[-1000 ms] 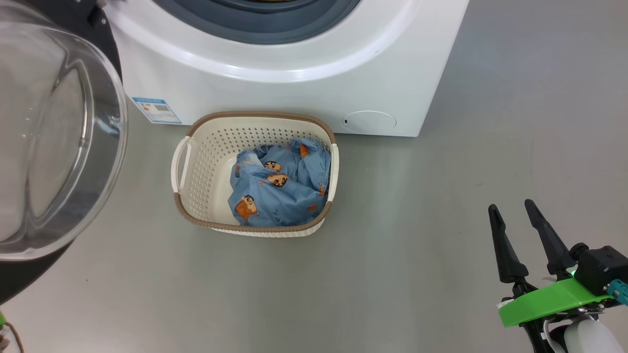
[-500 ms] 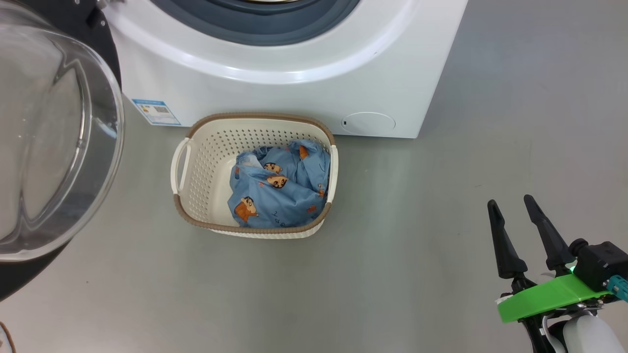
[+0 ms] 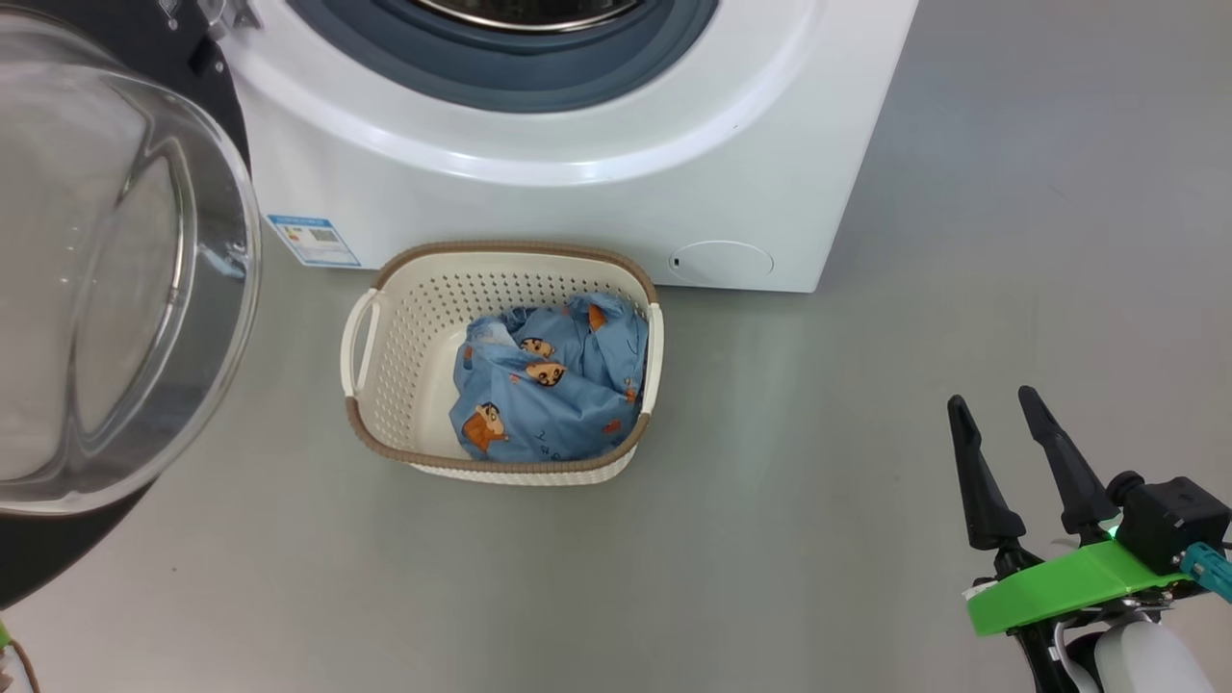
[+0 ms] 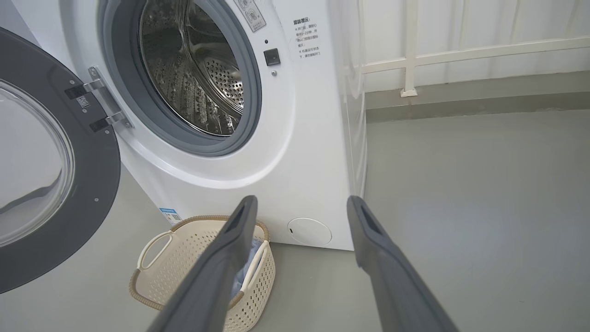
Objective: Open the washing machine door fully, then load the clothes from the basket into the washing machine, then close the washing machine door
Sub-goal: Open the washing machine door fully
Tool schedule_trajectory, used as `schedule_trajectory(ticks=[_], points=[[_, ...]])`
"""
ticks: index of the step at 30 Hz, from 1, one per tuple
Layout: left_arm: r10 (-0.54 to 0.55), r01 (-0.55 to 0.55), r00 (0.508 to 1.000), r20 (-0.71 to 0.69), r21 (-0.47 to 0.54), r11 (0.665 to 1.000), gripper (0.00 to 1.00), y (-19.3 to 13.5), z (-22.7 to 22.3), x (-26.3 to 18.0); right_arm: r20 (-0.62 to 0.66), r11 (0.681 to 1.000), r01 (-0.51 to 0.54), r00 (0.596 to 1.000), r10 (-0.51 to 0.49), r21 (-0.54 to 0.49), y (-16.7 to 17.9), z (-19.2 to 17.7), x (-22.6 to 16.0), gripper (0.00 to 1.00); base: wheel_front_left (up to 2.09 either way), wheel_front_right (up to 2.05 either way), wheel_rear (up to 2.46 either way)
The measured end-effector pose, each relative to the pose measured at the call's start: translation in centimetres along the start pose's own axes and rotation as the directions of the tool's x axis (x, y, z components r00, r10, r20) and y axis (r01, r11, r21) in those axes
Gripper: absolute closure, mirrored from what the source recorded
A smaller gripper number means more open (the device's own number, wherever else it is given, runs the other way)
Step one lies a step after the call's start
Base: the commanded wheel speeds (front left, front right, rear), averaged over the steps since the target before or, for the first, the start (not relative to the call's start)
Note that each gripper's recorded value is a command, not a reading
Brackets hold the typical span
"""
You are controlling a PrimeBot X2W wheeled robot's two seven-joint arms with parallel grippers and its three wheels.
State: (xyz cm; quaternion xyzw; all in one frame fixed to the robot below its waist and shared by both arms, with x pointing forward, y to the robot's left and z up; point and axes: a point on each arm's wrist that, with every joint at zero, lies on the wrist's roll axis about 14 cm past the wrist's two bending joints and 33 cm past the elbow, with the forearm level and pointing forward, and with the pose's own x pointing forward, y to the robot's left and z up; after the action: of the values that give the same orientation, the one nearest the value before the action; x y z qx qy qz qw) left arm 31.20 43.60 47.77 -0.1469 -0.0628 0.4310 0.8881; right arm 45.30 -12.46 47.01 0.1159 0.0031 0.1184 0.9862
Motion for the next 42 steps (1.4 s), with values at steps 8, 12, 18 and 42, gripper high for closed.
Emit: schedule_trajectory(ticks=[8, 12, 18, 42], points=[[-0.071, 0.071, 0.997, 0.017, 0.002, 0.997, 1.00, -1.2, 0.9, -1.0, 0.021, 1.000, -0.002, 1.000, 0.002, 0.007, 0.5, 0.9, -0.3, 0.00, 0.00, 0.00, 0.00], [-0.107, 0.107, 0.994, 0.019, 0.014, 0.994, 1.00, -2.0, 1.2, -1.9, 0.032, 1.000, -0.006, 0.999, 0.005, 0.009, 0.8, 1.3, -0.4, 0.00, 0.00, 0.00, 0.00], [-0.143, 0.143, 0.989, 0.028, 0.016, 0.990, 1.00, -3.1, 1.7, -3.3, 0.049, 1.000, -0.014, 0.999, 0.013, 0.010, 1.3, 2.0, -0.6, 0.00, 0.00, 0.00, 0.00], [-0.360, 0.360, 0.933, -0.007, 0.025, 0.932, 0.00, -9.8, 1.1, -8.8, 0.081, 1.000, 0.010, 0.997, -0.010, 0.009, 1.2, 3.5, -2.7, 0.00, 0.00, 0.00, 0.00]])
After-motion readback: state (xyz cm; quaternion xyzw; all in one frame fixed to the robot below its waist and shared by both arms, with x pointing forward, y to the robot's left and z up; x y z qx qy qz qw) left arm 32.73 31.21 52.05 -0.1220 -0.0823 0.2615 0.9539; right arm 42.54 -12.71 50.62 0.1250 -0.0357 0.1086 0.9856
